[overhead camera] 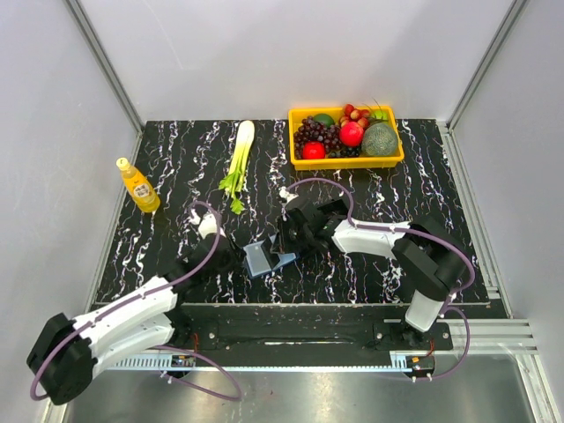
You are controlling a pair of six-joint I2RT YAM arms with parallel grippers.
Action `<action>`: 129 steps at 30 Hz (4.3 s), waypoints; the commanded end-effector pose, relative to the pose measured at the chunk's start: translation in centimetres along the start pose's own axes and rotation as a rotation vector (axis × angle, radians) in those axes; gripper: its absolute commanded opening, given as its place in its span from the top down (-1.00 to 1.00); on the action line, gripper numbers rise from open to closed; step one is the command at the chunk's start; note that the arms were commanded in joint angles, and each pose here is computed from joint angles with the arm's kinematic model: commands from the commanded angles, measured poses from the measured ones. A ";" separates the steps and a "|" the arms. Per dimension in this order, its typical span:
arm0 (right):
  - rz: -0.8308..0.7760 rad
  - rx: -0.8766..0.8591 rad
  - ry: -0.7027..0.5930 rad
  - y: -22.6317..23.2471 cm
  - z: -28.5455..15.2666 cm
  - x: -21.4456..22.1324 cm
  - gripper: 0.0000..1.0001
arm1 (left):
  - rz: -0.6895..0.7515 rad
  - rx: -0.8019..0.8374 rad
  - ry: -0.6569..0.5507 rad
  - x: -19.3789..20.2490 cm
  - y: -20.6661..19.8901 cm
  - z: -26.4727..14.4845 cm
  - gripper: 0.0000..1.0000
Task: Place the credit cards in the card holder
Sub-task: Insert the credit card into the card holder.
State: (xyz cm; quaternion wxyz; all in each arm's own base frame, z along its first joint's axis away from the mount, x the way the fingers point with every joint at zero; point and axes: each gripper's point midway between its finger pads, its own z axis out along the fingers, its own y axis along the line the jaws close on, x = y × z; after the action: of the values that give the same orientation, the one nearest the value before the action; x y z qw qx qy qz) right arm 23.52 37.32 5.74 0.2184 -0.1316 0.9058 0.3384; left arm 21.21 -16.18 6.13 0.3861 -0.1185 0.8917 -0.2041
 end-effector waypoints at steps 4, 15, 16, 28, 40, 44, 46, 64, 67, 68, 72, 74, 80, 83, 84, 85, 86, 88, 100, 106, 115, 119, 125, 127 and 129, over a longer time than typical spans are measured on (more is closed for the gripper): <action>-0.012 -0.009 -0.105 1.8 -1.2 -2.9 1.00 | -0.018 0.126 -0.061 -1.5 -2.5 -0.2 0.60; 0.000 -0.022 -0.126 1.2 -2.0 -3.8 1.00 | 0.017 0.163 0.059 1.5 -3.3 1.9 0.70; 0.004 -0.023 -0.126 1.0 -2.0 -3.7 1.00 | 0.014 0.150 0.071 1.8 -2.9 2.0 0.72; 0.067 -0.092 -0.103 0.3 -1.1 -3.5 1.00 | -0.011 0.058 0.098 3.3 -0.2 2.1 0.82; 0.100 -0.068 -0.084 -1.2 0.0 -2.4 1.00 | -0.011 0.039 0.096 3.4 0.2 2.1 0.82; 0.104 -0.076 -0.068 -1.3 0.2 -1.9 1.00 | -0.012 0.042 0.093 3.3 0.1 2.0 0.82; 0.108 -0.075 -0.063 -1.5 0.4 -1.6 1.00 | -0.011 0.042 0.091 3.2 0.0 2.0 0.82; 0.152 -0.085 -0.026 -2.4 0.8 0.5 1.00 | -0.011 0.042 0.091 3.1 -0.2 2.1 0.82; 0.159 -0.086 -0.020 -2.6 1.0 0.7 1.00 | -0.012 0.045 0.092 3.0 -0.3 2.2 0.82; 0.160 -0.075 -0.021 -2.8 1.1 0.7 1.00 | -0.013 0.048 0.090 3.0 -0.3 2.2 0.82; 0.154 -0.037 -0.039 -3.5 1.1 0.5 1.00 | -0.009 0.051 0.095 3.0 -0.4 2.1 0.82; 0.160 -0.046 -0.008 -3.4 1.5 0.8 1.00 | -0.010 0.048 0.092 3.1 -0.3 2.2 0.82; 0.185 -0.018 0.009 -3.7 2.0 1.4 1.00 | -0.011 0.049 0.091 2.9 -0.5 2.2 0.82; 0.194 0.021 -0.002 -4.4 1.9 1.5 1.00 | -0.009 0.046 0.092 2.9 -0.5 2.3 0.82; 0.185 0.032 -0.006 -4.5 1.8 1.4 1.00 | -0.007 0.047 0.093 2.9 -0.5 2.3 0.82; 0.184 0.044 0.003 -4.7 1.7 1.6 1.00 | -0.010 0.041 0.092 2.9 -0.4 2.3 0.82; 0.183 0.049 0.011 -4.7 1.5 1.7 1.00 | -0.007 0.041 0.094 2.9 -0.4 2.3 0.82; 0.185 0.044 0.006 -4.5 1.0 1.7 1.00 | -0.008 0.038 0.091 2.9 -0.3 2.2 0.82; 0.175 0.009 0.066 -3.8 1.7 2.9 1.00 | -0.009 0.037 0.087 2.8 -0.4 2.2 0.82; 0.181 0.005 0.077 -3.6 2.5 2.9 1.00 | -0.010 0.039 0.087 2.7 -0.4 2.2 0.82; 0.134 0.011 0.081 -3.3 1.3 2.9 1.00 | -0.011 0.037 0.075 2.6 -0.2 2.1 0.82; 0.141 0.015 0.122 -3.1 2.5 4.1 1.00 | -0.012 0.032 0.074 2.4 -0.3 2.2 0.82; 0.152 0.006 0.116 -1.9 3.4 4.2 0.97 | -0.011 0.035 0.067 2.3 -0.3 2.0 0.82; 0.153 0.010 0.116 -1.9 3.4 4.2 0.94 | -0.012 0.035 0.068 2.4 -0.3 2.0 0.81; 0.150 0.019 0.127 -1.9 3.6 4.4 0.92 | -0.013 0.033 0.071 2.4 -0.3 2.1 0.81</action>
State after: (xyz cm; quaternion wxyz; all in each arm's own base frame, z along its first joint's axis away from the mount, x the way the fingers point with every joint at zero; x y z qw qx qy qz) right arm 23.57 38.54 2.91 0.1724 -0.0740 0.9054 0.3809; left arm 20.03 -17.59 2.12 0.3341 -0.1001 0.9113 -0.2189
